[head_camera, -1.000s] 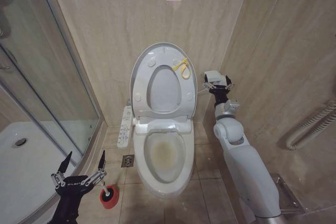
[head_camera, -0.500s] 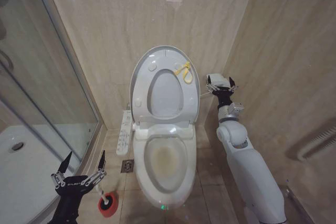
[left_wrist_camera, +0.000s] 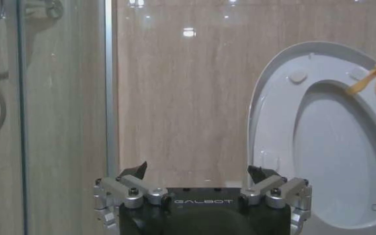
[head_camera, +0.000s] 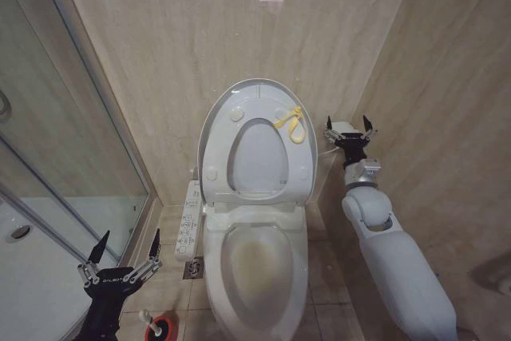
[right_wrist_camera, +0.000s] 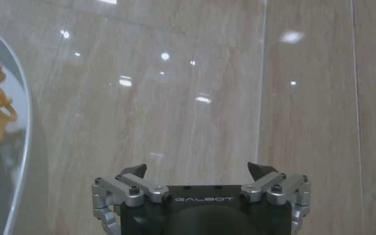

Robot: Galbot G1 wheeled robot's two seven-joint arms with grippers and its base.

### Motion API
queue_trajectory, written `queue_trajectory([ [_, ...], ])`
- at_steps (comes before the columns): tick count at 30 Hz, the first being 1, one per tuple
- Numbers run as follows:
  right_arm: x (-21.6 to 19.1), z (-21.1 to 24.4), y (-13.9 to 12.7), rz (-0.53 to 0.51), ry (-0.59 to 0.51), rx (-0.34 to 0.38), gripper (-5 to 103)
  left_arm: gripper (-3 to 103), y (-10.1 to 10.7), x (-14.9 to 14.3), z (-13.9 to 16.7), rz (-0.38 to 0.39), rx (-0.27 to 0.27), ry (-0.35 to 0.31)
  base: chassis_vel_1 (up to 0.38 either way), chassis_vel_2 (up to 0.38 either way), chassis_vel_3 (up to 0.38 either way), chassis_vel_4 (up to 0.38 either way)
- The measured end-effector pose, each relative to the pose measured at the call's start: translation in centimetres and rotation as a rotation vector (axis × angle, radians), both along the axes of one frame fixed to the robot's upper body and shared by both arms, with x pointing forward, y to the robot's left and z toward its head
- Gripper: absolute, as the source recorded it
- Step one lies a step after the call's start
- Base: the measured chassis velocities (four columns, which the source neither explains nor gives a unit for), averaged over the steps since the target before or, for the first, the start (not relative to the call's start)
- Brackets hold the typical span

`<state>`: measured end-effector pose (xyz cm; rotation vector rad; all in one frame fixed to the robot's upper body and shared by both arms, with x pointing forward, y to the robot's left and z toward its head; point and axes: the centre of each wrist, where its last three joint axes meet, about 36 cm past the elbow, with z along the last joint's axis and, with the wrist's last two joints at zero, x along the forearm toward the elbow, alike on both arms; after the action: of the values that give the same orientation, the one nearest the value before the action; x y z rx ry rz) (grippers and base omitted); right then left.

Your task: Open the toilet lid, clean the toilet bowl with a toilet brush, close the toilet lid, and flush.

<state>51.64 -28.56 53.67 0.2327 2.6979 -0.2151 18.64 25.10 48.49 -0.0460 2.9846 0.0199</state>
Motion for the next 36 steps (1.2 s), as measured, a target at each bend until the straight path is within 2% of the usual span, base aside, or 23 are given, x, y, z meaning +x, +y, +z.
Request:
queue_trajectory([
  [9, 3.6, 0.9, 3.1, 0.02, 0.016, -0.036, 100, 100, 0.0, 0.0, 0.0, 0.0, 0.0, 0.0, 0.007, -0.012, -0.009, 0.003],
  [16, 5.1, 0.2, 3.4, 0.0, 0.023, -0.072, 100, 100, 0.0, 0.0, 0.0, 0.0, 0.0, 0.0, -0.003, 0.008, 0.004, -0.004],
  [24, 3.7, -1.0, 3.1, 0.016, 0.046, -0.093, 100, 100, 0.0, 0.0, 0.0, 0.0, 0.0, 0.0, 0.0, 0.0, 0.0, 0.0],
  [32, 2.1, -1.6, 4.0, 0.054, 0.047, -0.106, 100, 100, 0.0, 0.0, 0.0, 0.0, 0.0, 0.0, 0.0, 0.0, 0.0, 0.0],
  [36, 0.0, -2.3, 3.9, 0.074, 0.058, -0.118, 100, 100, 0.0, 0.0, 0.0, 0.0, 0.0, 0.0, 0.0, 0.0, 0.0, 0.0],
])
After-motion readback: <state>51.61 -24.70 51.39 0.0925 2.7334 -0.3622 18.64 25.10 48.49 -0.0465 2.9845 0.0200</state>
